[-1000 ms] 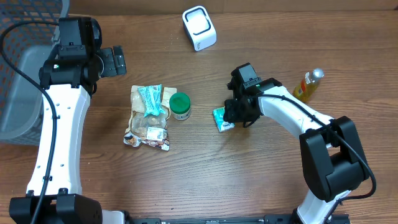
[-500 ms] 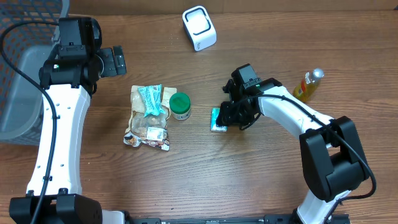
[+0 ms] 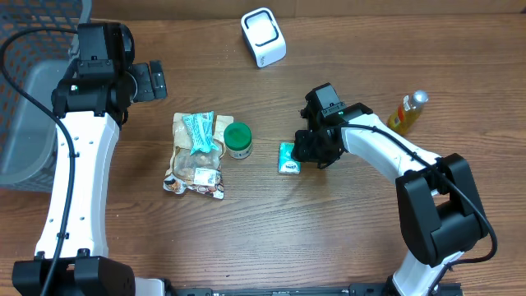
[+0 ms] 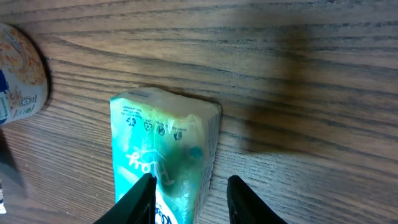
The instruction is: Scan the item barcode
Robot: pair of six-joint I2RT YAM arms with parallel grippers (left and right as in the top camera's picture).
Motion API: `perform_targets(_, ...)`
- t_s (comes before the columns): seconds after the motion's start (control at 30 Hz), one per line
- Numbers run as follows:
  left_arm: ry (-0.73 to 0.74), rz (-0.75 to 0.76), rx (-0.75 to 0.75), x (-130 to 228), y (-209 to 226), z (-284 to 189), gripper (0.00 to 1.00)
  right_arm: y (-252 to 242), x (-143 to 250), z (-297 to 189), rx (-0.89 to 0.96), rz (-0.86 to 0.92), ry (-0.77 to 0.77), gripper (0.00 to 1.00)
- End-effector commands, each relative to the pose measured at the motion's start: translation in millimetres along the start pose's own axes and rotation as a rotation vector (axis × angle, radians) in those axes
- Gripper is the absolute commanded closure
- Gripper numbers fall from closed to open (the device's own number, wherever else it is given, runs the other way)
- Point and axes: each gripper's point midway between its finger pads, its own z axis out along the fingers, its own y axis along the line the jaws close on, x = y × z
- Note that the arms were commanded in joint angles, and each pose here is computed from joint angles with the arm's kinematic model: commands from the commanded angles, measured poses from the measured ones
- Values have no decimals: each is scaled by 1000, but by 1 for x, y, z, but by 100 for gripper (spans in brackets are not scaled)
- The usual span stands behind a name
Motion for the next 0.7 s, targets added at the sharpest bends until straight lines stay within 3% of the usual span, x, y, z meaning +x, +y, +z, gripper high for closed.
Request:
perform_targets(0.0,-8,8,-7,-3,1,-1,0,2,-8,-8,0,6,-38,66)
perform_targets(0.67,-8,8,-7,-3,1,-1,0,10,-5,-8,-46,30,-19,66)
